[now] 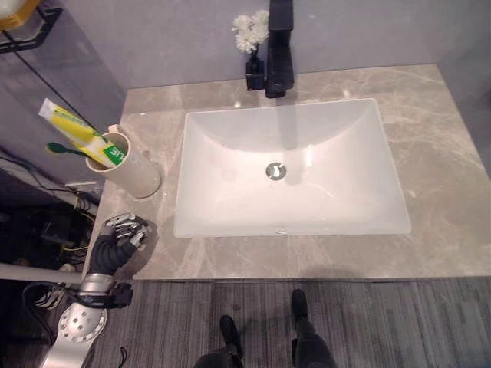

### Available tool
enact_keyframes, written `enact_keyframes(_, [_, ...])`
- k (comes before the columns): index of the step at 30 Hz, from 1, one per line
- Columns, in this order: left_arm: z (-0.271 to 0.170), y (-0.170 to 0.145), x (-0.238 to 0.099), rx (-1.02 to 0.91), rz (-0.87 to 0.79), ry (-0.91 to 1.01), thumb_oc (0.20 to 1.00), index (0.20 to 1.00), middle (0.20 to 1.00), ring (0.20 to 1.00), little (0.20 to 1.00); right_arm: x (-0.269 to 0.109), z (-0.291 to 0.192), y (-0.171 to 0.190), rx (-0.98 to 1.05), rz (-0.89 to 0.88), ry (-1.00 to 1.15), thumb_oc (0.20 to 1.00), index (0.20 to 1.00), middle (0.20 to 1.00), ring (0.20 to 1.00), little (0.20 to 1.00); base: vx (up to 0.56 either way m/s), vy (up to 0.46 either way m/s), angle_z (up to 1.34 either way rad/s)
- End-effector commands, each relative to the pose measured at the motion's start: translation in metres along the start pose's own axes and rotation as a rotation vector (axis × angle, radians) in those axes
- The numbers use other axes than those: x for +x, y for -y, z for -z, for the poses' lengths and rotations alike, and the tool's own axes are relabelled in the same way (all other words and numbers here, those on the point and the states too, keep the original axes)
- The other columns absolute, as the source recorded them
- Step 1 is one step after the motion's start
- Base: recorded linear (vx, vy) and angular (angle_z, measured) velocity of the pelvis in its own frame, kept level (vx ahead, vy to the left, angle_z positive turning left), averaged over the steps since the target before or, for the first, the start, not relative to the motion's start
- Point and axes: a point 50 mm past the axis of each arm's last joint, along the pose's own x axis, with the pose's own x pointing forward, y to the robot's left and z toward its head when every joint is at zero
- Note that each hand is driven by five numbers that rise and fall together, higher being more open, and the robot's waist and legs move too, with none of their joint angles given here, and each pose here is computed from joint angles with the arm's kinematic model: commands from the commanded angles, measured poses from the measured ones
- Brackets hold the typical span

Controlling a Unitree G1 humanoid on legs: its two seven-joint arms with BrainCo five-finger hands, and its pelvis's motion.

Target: Put brush and paste in cup on sink, flatten towel.

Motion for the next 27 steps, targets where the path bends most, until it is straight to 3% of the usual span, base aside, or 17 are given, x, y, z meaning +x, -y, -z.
enact_keyframes(1, [-0.005, -0.004, 0.015, -0.015, -0.007, 0.04, 0.2, 0.2, 0.2, 0.2, 0.2, -0.01, -0.009, -0.036, -0.198, -0.212, 0.051, 1.0, 1.0, 1.0, 1.0, 1.0, 0.0, 0.0, 0.0])
enact_keyframes(4, [-0.001, -0.006, 0.022, -0.046, -0.079, 0.031, 0.2, 0.2, 0.2, 0.2, 0.2, -0.04, -0.025, -0.089, -0.49, -0.419, 0.34, 1.0, 1.0, 1.0, 1.0, 1.0, 0.0, 0.0, 0.0])
enact_keyframes(8, [0.003, -0.012, 0.028, 0.013, -0.178, 0.027, 0.2, 0.2, 0.2, 0.2, 0.2, -0.085, -0.069, -0.135, -0.633, -0.551, 0.708, 1.0, 1.0, 1.0, 1.0, 1.0, 0.01, -0.004, -0.01])
enact_keyframes(9, [-0.002, -0.011, 0.033, 0.021, -0.181, 0.062, 0.2, 0.2, 0.2, 0.2, 0.2, -0.095, -0.065, -0.144, -0.8, -0.597, 0.807, 1.0, 1.0, 1.0, 1.0, 1.0, 0.0, -0.032, -0.07])
enact_keyframes(10, [-0.005, -0.011, 0.036, 0.029, -0.199, 0.076, 0.2, 0.2, 0.2, 0.2, 0.2, -0.109, -0.078, -0.151, -0.757, -0.619, 0.889, 1.0, 1.0, 1.0, 1.0, 1.0, 0.0, -0.029, -0.09])
enact_keyframes(16, [-0.006, -0.018, 0.047, 0.01, -0.31, 0.097, 0.2, 0.2, 0.2, 0.2, 0.2, -0.12, -0.093, -0.15, -0.602, -0.637, 0.933, 1.0, 1.0, 1.0, 1.0, 1.0, 0.0, -0.007, -0.07])
enact_keyframes(27, [-0.024, -0.026, 0.074, 0.009, -0.386, 0.181, 0.2, 0.2, 0.2, 0.2, 0.2, -0.083, -0.074, -0.128, -0.53, -0.503, 0.722, 1.0, 1.0, 1.0, 1.0, 1.0, 0.0, 0.0, 0.0])
